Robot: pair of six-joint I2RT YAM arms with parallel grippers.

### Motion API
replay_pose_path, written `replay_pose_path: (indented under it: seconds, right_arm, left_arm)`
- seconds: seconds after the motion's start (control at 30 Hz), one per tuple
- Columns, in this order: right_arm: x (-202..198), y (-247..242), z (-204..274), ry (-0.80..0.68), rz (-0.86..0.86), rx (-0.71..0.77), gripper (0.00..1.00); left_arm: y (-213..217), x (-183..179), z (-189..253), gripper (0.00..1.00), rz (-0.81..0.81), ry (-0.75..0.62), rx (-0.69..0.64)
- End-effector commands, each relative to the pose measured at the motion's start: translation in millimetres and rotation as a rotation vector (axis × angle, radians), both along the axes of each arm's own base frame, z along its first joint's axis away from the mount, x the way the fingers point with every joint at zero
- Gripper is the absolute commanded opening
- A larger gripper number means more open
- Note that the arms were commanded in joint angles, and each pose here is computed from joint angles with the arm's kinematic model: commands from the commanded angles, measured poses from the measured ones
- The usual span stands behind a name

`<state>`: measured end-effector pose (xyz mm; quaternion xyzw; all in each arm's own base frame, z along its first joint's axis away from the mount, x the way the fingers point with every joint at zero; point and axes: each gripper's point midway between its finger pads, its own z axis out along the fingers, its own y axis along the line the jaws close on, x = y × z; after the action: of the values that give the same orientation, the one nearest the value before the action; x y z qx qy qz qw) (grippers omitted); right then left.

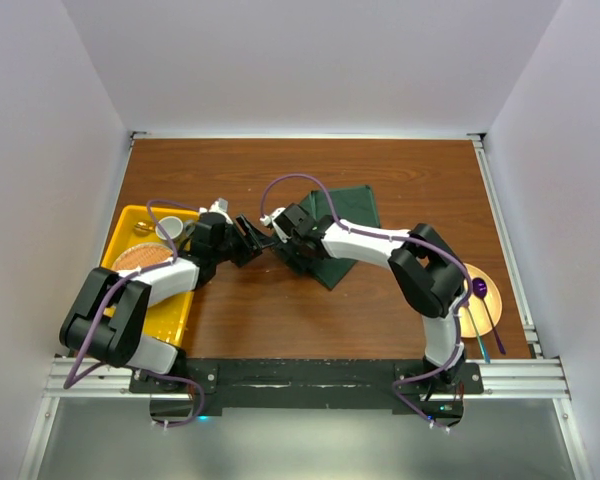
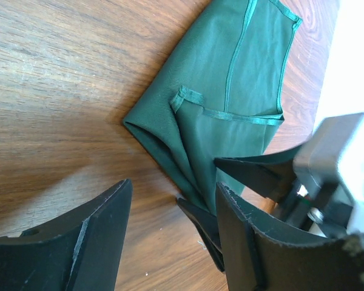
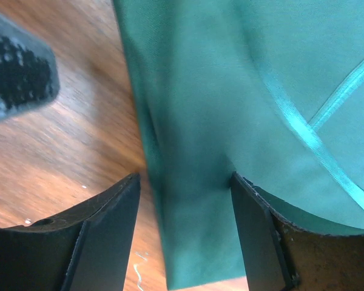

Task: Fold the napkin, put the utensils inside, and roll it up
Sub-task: Roll the napkin with the utensil

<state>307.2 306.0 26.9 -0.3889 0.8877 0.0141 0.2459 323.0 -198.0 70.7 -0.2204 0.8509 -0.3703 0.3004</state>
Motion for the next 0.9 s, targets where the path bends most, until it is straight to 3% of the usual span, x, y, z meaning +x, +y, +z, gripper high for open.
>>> replay_pose_path:
  seconds: [0.0,0.13,0.5,0.67,0.87]
  right_arm:
    - [-1,-6,-21,0.044,0.009,0.010,0.63]
    - [-9,-12,-36,0.093,-0.008,-0.002,0.55]
    - [-23,-17,-64,0.192,-0.079,0.025,0.19]
    - [-20,-10,-57,0.194,-0.068,0.072,0.14]
    - [-16,-8,-53,0.190,-0.067,0.082,0.00]
  left_arm:
    - [0,3,8,0.62,0.004,-0.038,-0.003]
    - [1,3,6,0.62,0.002,-0.028,0.009]
    - [-10,4,-13,0.66,-0.037,0.054,-0.018]
    - [-19,5,-24,0.69,-0.030,0.110,-0.043]
    - [-24,11,-14,0.68,0.024,0.061,-0.131]
